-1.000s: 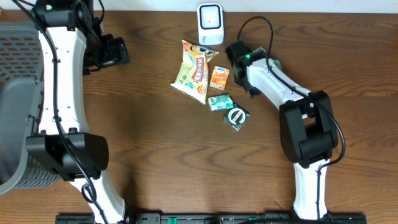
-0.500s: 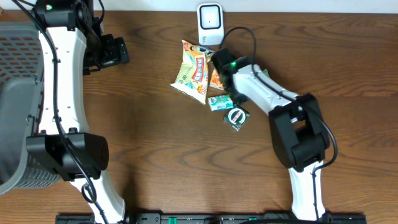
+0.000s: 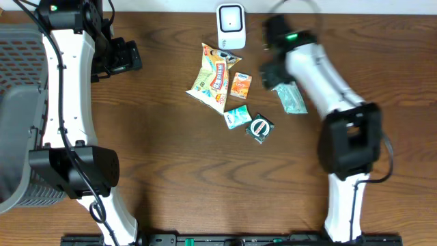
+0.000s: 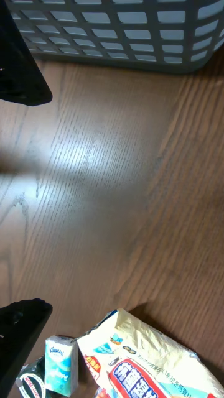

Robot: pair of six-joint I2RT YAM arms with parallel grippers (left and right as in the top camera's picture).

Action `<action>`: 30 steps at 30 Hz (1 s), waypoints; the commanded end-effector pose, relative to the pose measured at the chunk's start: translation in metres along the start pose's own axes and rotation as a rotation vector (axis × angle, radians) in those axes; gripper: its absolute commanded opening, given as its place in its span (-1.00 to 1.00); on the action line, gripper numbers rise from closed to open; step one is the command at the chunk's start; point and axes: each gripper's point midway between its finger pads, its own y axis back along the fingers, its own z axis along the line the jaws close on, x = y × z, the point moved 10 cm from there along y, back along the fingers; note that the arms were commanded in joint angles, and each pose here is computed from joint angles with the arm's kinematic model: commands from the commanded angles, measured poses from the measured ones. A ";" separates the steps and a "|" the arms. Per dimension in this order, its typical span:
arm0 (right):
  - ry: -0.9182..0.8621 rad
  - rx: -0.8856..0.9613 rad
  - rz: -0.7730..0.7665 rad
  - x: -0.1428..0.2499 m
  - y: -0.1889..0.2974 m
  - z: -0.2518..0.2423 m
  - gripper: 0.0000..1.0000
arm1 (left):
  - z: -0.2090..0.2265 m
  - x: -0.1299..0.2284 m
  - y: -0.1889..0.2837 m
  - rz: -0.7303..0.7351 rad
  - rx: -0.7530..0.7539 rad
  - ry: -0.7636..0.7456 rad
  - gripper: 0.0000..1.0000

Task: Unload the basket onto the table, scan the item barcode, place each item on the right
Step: 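Turn the green pack's barcode toward the scanner window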

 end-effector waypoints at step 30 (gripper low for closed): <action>0.017 -1.137 -0.278 0.035 -0.017 -0.042 -0.98 | 0.002 -0.001 -0.001 0.003 -0.011 -0.002 0.95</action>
